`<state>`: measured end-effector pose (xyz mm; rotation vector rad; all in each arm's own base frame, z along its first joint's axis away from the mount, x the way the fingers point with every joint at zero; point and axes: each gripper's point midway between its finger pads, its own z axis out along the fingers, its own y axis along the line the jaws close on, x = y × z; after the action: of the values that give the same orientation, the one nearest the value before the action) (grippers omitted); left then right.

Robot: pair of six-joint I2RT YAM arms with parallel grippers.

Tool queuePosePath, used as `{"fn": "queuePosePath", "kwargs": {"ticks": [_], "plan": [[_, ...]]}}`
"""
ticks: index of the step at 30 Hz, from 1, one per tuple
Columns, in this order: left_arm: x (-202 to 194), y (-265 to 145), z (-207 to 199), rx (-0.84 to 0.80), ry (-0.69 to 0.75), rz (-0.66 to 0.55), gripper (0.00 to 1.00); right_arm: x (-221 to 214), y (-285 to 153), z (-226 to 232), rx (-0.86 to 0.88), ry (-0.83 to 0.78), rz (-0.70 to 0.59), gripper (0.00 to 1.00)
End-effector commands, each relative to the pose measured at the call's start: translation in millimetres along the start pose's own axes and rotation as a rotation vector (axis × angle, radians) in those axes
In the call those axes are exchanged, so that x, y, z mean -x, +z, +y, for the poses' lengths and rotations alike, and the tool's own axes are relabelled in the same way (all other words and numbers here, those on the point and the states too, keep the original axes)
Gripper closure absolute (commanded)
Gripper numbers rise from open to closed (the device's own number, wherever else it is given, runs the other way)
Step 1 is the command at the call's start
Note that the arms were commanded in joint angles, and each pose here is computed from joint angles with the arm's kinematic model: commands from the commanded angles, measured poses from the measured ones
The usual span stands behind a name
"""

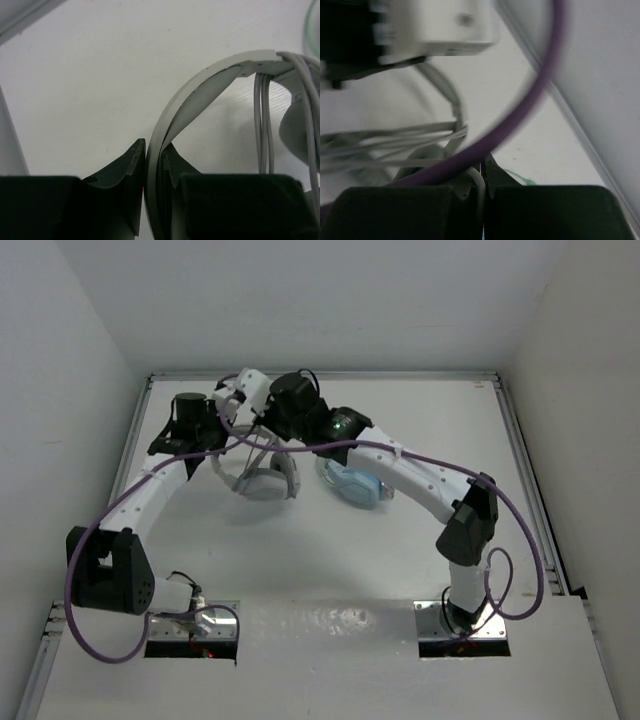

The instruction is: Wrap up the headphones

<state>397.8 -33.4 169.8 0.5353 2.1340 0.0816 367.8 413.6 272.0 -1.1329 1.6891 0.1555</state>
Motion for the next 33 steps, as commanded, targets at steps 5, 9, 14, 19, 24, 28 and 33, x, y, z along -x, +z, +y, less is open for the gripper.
{"fn": "queuePosePath", "kwargs": {"ticks": [5, 9, 14, 19, 24, 28, 33], "plan": [[53.1, -45.9, -40.0, -0.226, -0.022, -0.165, 1.0, -30.2, 29.2, -99.4, -0.296, 0.045, 0.075, 1.0], [49.8, -55.9, -64.8, -0.359, -0.084, -0.14, 1.0, -44.5, 43.5, -129.6, -0.174, 0.26, -0.019, 1.0], [66.5, -69.1, -74.8, -0.433, -0.154, -0.163, 1.0, -66.0, 54.8, -127.4, -0.113, 0.292, -0.046, 1.0], [81.8, -76.2, -71.7, -0.428, -0.207, -0.184, 1.0, -97.5, 54.4, -116.2, -0.105, 0.308, -0.01, 1.0], [84.8, -74.7, -81.8, -0.491, -0.257, -0.172, 1.0, -116.5, 54.8, -97.9, -0.036, 0.329, -0.007, 0.59], [88.3, -69.7, -73.3, -0.447, -0.258, -0.183, 1.0, -138.5, 49.5, -83.8, -0.012, 0.336, 0.029, 0.39], [96.1, -66.1, -56.6, -0.401, -0.268, -0.213, 1.0, -156.3, 35.5, -79.6, -0.003, 0.349, 0.034, 0.21]]}}
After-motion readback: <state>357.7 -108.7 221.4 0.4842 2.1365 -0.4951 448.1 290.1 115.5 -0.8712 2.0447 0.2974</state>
